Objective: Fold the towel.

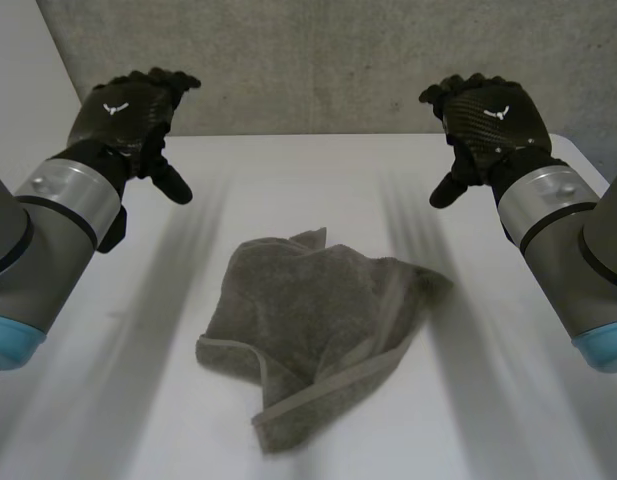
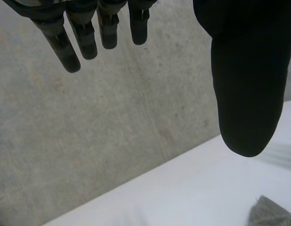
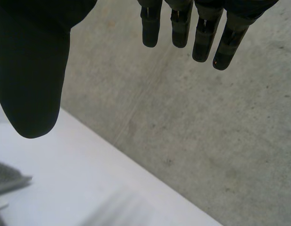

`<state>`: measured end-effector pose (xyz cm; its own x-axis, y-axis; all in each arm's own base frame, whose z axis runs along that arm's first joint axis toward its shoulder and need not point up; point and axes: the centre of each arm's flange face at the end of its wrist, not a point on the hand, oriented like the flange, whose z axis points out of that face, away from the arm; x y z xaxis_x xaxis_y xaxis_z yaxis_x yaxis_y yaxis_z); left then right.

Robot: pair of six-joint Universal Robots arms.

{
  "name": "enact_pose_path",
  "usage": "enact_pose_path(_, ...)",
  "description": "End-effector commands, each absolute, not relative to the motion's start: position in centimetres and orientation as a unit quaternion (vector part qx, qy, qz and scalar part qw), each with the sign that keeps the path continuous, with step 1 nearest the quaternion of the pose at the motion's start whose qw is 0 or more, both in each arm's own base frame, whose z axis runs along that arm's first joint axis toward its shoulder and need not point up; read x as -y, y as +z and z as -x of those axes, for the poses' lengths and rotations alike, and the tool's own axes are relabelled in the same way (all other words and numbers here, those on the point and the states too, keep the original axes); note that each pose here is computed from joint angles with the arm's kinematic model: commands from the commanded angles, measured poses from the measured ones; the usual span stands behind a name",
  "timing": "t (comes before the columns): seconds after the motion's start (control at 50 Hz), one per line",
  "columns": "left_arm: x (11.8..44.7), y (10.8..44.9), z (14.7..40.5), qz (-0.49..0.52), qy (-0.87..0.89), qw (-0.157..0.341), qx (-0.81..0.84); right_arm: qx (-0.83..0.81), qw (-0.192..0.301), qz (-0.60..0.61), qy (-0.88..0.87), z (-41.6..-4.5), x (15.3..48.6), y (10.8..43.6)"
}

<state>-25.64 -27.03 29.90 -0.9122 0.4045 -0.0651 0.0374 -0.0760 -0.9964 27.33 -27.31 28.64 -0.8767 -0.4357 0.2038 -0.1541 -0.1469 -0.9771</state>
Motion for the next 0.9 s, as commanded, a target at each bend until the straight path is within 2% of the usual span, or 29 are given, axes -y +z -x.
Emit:
enact_pose_path(0.02, 27.0, 27.9, 26.2, 0.18, 0.686, 0.126, 0.694, -0.669, 0.041, 0.318, -0.671, -27.6, 26.7, 26.1)
enact_pose_path(0.08, 26.9, 27.4, 26.4, 0.19, 0.679, 0.121, 0.698, -0.671, 0.027, 0.344, -0.656, -27.7, 26.3, 25.5)
enact_pose_path(0.12, 26.7, 26.4, 26.6, 0.22, 0.665, 0.1, 0.707, -0.672, 0.011, 0.39, -0.63, -28.1, 25.3, 24.7)
enact_pose_path(0.2, 26.8, 25.1, 26.9, 0.256, 0.654, 0.074, 0.708, -0.674, 0.021, 0.415, -0.611, -28.8, 23.8, 24.2)
enact_pose_path(0.24, 27.0, 24.5, 27.1, 0.271, 0.649, 0.064, 0.707, -0.683, 0.053, 0.416, -0.598, -29.7, 22.2, 23.9)
enact_pose_path(0.26, 27.2, 24.0, 27.1, 0.284, 0.645, 0.061, 0.707, -0.683, 0.053, 0.416, -0.598, -29.7, 22.2, 23.9)
enact_pose_path(0.28, 27.5, 23.6, 27.0, 0.292, 0.64, 0.063, 0.708, -0.692, 0.077, 0.404, -0.593, -30.2, 21.4, 23.9)
enact_pose_path(0.3, 27.5, 23.6, 27.0, 0.292, 0.64, 0.063, 0.708, -0.692, 0.077, 0.404, -0.593, -30.2, 21.3, 23.9)
enact_pose_path(0.34, 27.9, 23.0, 26.5, 0.298, 0.631, 0.077, 0.712, -0.724, 0.141, 0.361, -0.571, -31.2, 19.9, 23.1)
enact_pose_path(0.36, 27.9, 23.0, 26.5, 0.298, 0.631, 0.077, 0.712, -0.724, 0.141, 0.361, -0.571, -31.2, 19.9, 23.1)
enact_pose_path(0.4, 28.5, 22.6, 25.6, 0.293, 0.625, 0.074, 0.72, -0.755, 0.189, 0.334, -0.532, -32.3, 18.3, 21.2)
enact_pose_path(0.42, 28.9, 22.3, 24.7, 0.286, 0.621, 0.072, 0.726, -0.755, 0.189, 0.334, -0.532, -32.3, 18.3, 21.2)
enact_pose_path(0.44, 29.0, 22.0, 24.2, 0.285, 0.616, 0.072, 0.731, -0.764, 0.211, 0.332, -0.512, -33.0, 17.1, 20.4)
enact_pose_path(0.46, 29.0, 22.0, 24.2, 0.285, 0.616, 0.072, 0.731, -0.764, 0.211, 0.332, -0.512, -33.0, 17.1, 20.4)
enact_pose_path(0.5, 28.8, 21.2, 23.5, 0.282, 0.604, 0.072, 0.742, -0.764, 0.238, 0.345, -0.49, -34.2, 14.6, 19.1)
enact_pose_path(0.56, 28.6, 20.8, 23.2, 0.281, 0.598, 0.07, 0.747, -0.756, 0.249, 0.369, -0.479, -35.3, 12.8, 17.7)
enact_pose_path(0.64, 27.8, 20.1, 22.4, 0.276, 0.589, 0.068, 0.757, -0.748, 0.253, 0.393, -0.472, -36.0, 11.5, 16.3)
enact_pose_path(0.72, 27.7, 19.7, 21.0, 0.261, 0.581, 0.056, 0.769, -0.74, 0.237, 0.43, -0.46, -36.1, 10.3, 14.6)
enact_pose_path(0.9, 27.5, 19.3, 20.4, 0.256, 0.574, 0.055, 0.776, -0.735, 0.199, 0.457, -0.46, -35.6, 10.2, 13.2)
